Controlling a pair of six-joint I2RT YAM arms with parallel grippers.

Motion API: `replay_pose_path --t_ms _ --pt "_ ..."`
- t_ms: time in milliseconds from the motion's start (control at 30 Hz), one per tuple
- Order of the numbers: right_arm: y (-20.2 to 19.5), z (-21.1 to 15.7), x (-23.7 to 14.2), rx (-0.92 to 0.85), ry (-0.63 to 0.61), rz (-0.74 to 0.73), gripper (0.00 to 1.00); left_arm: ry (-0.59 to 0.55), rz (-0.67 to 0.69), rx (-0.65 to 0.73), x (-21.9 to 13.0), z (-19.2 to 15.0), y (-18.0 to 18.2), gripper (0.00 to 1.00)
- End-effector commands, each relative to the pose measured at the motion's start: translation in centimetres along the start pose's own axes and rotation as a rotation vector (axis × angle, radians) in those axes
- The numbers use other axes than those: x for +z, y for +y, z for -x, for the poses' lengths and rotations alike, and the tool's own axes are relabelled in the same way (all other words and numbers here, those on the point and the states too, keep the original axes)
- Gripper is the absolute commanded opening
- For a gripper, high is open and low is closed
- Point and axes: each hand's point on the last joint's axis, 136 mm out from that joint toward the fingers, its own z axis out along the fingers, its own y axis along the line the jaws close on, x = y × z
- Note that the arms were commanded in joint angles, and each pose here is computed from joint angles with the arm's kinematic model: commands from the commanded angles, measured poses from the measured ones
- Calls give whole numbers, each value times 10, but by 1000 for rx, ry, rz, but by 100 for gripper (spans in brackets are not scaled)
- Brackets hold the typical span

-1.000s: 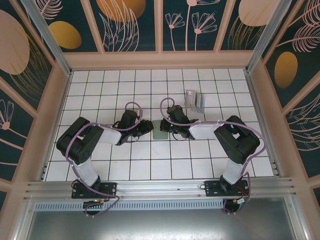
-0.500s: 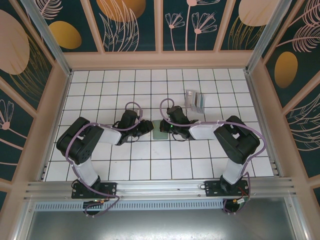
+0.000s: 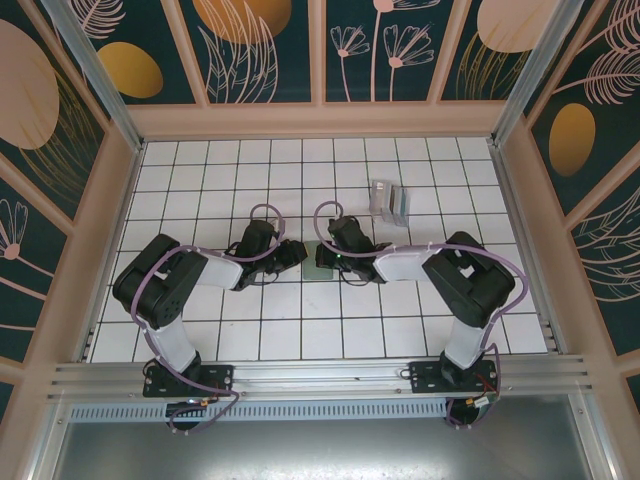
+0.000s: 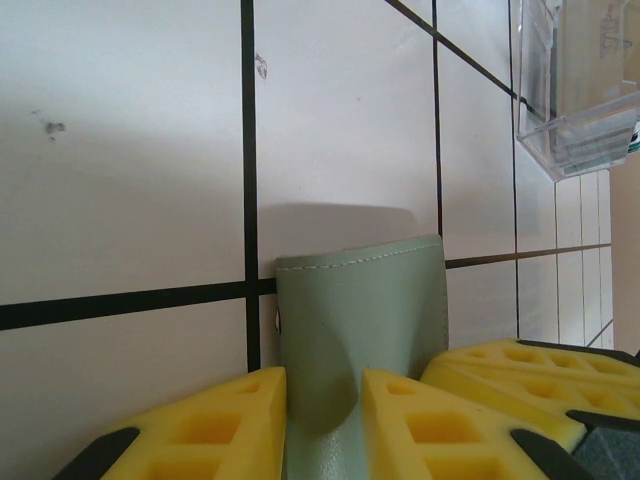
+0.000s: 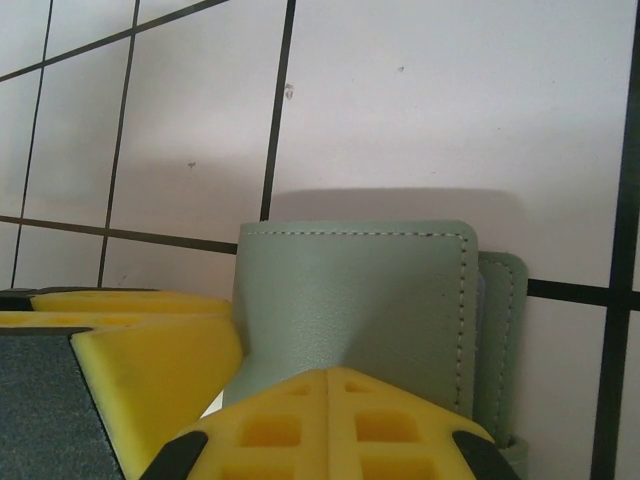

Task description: Put the credit cards into the card holder

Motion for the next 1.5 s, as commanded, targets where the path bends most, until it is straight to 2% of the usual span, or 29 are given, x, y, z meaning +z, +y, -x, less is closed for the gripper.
replay_pose_path --t_ms 0,367,533,733,833,900,1067,1200,1300,1467 --pt "-19 -20 8 -15 18 -86 0 89 71 -50 2 -30 25 27" --pt "-44 -39 16 -67 -42 -297 0 65 50 -45 -5 -24 16 29" --pt "-61 -41 13 -58 -70 -397 0 40 81 -31 -13 -16 18 31" --pt "-63 -45 11 -86 -66 -437 0 -54 98 -63 -42 10 28 33" --pt "-58 -51 16 -161 -27 -419 0 -101 119 -79 -59 23 38 34" --pt "-49 -55 20 -213 2 -334 0 -130 134 -89 -70 29 44 35" --pt "-24 -61 10 -371 -13 -132 0 -190 163 -107 -86 40 53 37" --pt "-23 -63 -2 -437 -62 -32 0 -204 156 -121 -90 47 50 37" --pt "-25 -62 -2 -512 -89 -31 0 -210 158 -122 -89 53 48 38" --pt "-41 -71 -8 -534 -150 -25 0 -227 158 -121 -93 59 45 39"
